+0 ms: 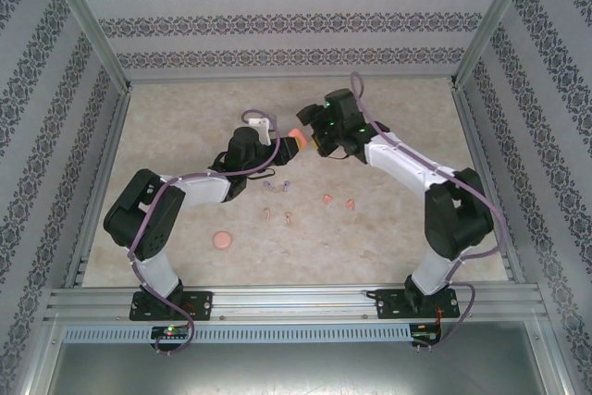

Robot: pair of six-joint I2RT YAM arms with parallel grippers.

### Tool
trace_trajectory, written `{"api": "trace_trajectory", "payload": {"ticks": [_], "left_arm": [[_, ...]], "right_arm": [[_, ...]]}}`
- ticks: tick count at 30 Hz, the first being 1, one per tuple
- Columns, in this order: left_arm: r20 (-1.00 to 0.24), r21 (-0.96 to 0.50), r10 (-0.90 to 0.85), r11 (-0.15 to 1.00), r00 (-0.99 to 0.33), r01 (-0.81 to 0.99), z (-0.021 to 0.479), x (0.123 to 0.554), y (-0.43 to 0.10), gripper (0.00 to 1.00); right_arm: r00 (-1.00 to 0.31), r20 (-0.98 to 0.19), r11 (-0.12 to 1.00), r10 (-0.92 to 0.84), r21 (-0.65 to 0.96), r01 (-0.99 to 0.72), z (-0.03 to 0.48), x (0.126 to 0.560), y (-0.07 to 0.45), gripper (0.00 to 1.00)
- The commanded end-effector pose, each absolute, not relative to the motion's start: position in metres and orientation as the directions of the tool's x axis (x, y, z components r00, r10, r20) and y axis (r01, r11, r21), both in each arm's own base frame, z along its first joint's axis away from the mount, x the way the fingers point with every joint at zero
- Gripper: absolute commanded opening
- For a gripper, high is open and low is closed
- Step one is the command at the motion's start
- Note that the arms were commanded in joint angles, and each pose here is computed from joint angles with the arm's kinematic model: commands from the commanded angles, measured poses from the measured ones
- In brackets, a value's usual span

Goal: Insert the wireless bluetooth earbuds into the charging case

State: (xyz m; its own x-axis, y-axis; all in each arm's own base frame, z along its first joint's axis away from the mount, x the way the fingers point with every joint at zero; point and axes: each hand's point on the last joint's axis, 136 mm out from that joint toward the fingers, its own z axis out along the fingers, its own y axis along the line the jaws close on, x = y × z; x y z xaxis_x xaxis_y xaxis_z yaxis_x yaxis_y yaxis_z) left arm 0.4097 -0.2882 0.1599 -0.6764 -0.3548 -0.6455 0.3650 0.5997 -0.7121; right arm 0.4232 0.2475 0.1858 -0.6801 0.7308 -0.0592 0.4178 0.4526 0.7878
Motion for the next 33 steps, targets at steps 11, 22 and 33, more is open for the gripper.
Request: {"api": "trace_trajectory", "payload": {"ticks": [11, 22, 33], "left_arm": [[-0.7, -0.655, -0.077, 0.467, -0.71, 0.594, 0.22, 0.365, -0.309, 0.0], [-0.689, -0.663, 0.042, 0.368, -0.724, 0.652, 0.245, 0.352, -0.319, 0.0], [-0.688, -0.669, 0.035, 0.357, -0.725, 0.652, 0.25, 0.357, -0.322, 0.0]], "right_arm": [[-0.71, -0.645, 0.724, 0.283, 0.629, -0.284, 0.236, 0.387, 0.187, 0.79], [-0.69, -0.713, 0.579, 0.123, 0.616, -0.533, 0.239, 0.34, 0.211, 0.77], [-0.71, -0.696, 0.558, 0.11, 0.634, -0.535, 0.231, 0.344, 0.222, 0.73]]}}
